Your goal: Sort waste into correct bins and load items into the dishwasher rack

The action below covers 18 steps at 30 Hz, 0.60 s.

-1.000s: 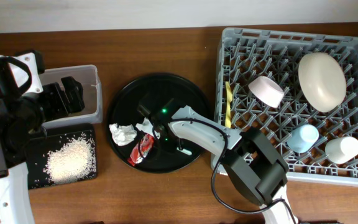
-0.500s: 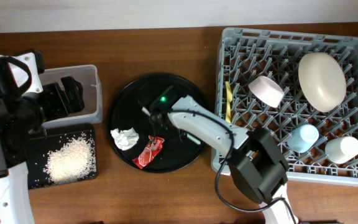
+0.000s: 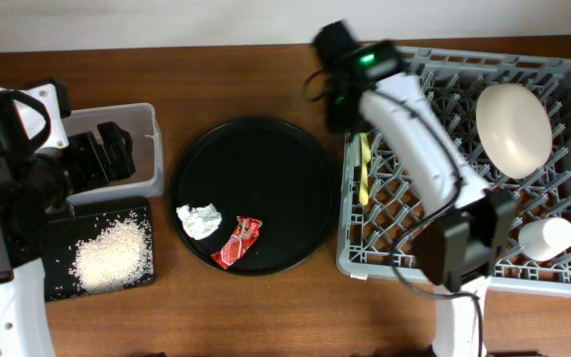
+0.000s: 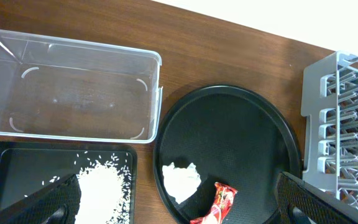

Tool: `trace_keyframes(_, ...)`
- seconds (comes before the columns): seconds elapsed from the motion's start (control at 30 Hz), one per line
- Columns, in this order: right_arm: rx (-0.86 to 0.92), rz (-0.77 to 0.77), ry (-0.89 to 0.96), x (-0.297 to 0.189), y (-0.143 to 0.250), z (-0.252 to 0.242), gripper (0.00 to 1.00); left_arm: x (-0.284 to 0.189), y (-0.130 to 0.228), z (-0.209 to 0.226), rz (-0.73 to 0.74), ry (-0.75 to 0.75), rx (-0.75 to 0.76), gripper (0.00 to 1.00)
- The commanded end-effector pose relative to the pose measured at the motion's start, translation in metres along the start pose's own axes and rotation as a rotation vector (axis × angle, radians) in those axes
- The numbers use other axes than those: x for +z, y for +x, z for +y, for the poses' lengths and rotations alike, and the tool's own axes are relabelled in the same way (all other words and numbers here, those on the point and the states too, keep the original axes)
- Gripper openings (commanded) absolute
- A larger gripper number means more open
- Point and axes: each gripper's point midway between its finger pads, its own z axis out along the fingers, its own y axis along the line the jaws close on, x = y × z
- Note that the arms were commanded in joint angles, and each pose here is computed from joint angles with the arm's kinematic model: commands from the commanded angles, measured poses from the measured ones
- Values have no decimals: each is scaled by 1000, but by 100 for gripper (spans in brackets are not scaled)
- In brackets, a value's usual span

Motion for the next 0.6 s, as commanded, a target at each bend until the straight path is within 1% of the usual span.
trace_keyframes(0.0, 101, 83, 4, 22, 6, -24, 4, -5, -3, 0, -16, 2, 9, 100)
trace_keyframes(0.13, 46, 146, 25, 41, 21, -31, 4, -5, -3, 0, -16, 2, 9, 99)
trace_keyframes(0.23, 36, 193, 38, 62, 37, -31, 4, -5, -3, 0, -16, 2, 9, 99)
trace_keyframes(0.27, 34, 206, 34, 67, 41, -30, 17, -5, -3, 0, -16, 2, 9, 99)
trace_keyframes(0.3, 30, 216, 27, 71, 44, -28, 45, -5, -3, 0, -16, 2, 9, 99)
trace_keyframes(0.33, -1, 222, 6, 71, 45, -25, 63, -5, -3, 0, -16, 2, 9, 99)
trace_keyframes(0.37, -27, 221, -10, 70, 45, -23, 69, -5, -3, 0, -16, 2, 9, 99)
trace_keyframes(0.4, -45, 220, -33, 66, 44, -20, 70, -5, -3, 0, -16, 2, 9, 99)
trace_keyframes(0.5, -150, 209, -220, 40, 44, 13, 70, -5, -3, 0, -16, 2, 9, 99)
trace_keyframes(0.57, -264, 169, -357, 17, 48, 45, 69, -5, -3, 0, -16, 2, 9, 99)
